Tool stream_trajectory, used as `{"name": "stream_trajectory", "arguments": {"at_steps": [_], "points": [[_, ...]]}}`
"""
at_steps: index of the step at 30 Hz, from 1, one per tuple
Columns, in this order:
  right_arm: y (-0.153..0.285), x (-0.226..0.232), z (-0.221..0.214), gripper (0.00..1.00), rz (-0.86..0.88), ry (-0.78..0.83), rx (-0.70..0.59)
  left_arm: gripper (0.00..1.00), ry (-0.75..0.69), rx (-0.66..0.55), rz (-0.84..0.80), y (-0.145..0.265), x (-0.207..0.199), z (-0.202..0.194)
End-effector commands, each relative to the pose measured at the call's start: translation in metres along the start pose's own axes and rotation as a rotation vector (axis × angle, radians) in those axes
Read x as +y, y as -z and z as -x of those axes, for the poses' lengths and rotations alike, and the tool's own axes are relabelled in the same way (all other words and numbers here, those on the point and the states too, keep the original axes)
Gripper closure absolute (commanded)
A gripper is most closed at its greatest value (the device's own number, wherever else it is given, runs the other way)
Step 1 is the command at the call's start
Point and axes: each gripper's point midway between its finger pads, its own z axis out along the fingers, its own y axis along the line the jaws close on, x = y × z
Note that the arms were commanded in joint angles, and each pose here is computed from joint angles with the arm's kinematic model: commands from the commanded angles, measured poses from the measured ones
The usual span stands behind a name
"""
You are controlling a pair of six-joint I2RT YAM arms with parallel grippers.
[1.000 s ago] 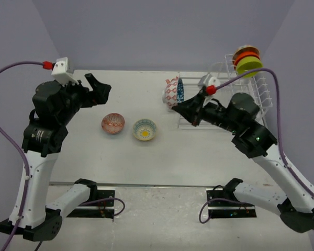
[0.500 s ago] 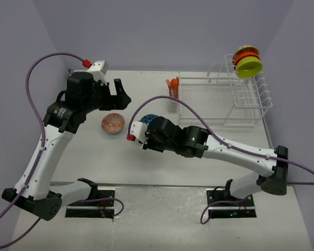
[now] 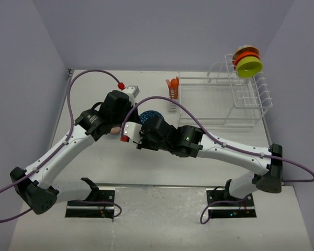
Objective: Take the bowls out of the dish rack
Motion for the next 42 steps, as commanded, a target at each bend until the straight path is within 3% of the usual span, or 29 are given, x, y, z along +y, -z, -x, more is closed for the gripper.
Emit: {"name": "stream_trajectory", "arguments": {"at_steps": [1,7,9,10,16,20,24,32,42], "points": [[0.014,-0.024,0.039,1.0,-0.091,0.002,-0.119,1.0,0.009,-0.057,0.087,-0.006,0.012,0.011],[0.005,-0.023,0.033,0.97,-0.105,-0.003,-0.105,1.0,0.027,-0.122,0.249,-0.002,0.038,0.025],[0.006,-0.027,0.036,0.43,-0.131,-0.036,-0.132,1.0,0.038,-0.146,0.306,-0.001,0.048,0.03],[0.008,-0.03,0.036,0.02,-0.15,-0.053,-0.142,1.0,0.057,-0.152,0.349,-0.002,0.057,0.032],[0.046,-0.054,0.027,0.01,-0.263,-0.22,-0.255,1.0,0.281,-0.248,0.469,-0.005,0.137,0.065],[0.068,-0.055,0.005,0.01,-0.308,-0.35,-0.334,1.0,0.448,-0.326,0.462,-0.005,0.179,0.076],[0.082,-0.049,-0.023,0.01,-0.331,-0.463,-0.361,1.0,0.55,-0.29,0.489,-0.032,0.209,0.057],[0.135,-0.035,-0.039,0.01,-0.251,-0.651,-0.524,1.0,0.618,-0.247,0.54,-0.055,0.242,0.019],[0.145,-0.019,-0.051,0.01,-0.181,-0.685,-0.545,1.0,0.644,-0.232,0.596,-0.064,0.262,-0.011]]}}
